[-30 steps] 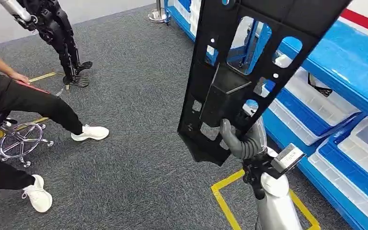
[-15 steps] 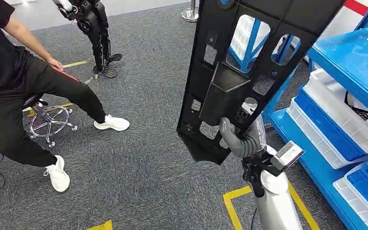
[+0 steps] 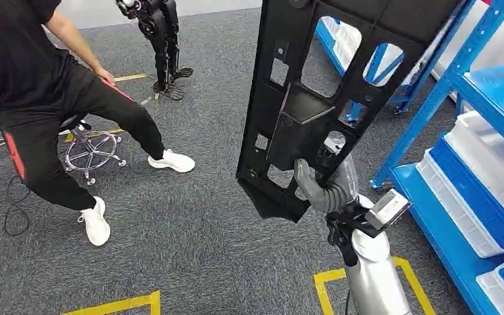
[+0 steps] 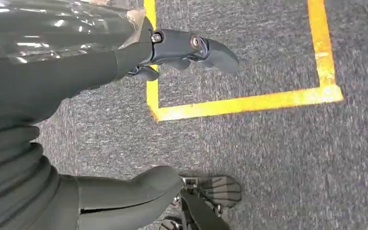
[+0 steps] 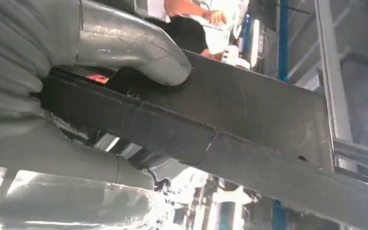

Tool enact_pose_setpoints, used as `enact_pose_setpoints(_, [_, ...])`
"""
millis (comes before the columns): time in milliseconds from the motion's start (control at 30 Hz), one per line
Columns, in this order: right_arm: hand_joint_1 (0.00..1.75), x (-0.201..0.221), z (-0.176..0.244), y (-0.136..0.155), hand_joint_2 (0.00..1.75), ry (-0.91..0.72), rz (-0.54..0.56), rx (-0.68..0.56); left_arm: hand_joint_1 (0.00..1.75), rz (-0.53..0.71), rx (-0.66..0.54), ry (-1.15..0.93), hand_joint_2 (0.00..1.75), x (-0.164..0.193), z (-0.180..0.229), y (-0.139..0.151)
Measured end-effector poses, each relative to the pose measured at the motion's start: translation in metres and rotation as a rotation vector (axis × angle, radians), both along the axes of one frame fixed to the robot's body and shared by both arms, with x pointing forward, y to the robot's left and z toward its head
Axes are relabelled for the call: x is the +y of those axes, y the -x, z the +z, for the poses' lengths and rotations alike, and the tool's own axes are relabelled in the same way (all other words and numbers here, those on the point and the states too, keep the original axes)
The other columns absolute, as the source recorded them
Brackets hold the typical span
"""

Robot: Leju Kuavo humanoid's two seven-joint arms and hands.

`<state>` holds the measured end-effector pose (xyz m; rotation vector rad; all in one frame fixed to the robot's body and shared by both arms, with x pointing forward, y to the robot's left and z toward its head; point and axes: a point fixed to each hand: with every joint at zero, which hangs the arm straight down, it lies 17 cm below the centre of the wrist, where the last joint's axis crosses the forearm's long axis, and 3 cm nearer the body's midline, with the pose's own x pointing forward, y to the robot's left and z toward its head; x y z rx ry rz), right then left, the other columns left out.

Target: Take the parts from the cabinet and place them on the table.

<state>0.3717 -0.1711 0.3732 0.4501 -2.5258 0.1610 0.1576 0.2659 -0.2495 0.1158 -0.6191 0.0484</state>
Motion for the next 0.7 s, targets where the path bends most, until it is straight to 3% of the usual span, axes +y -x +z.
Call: enact_pose_setpoints(700, [1.75, 0.002, 0.021, -0.001, 1.75, 0.029, -0.014, -0.053, 0.00, -0.001, 0.018, 0.012, 1.75, -0.004, -0.002, 0.006])
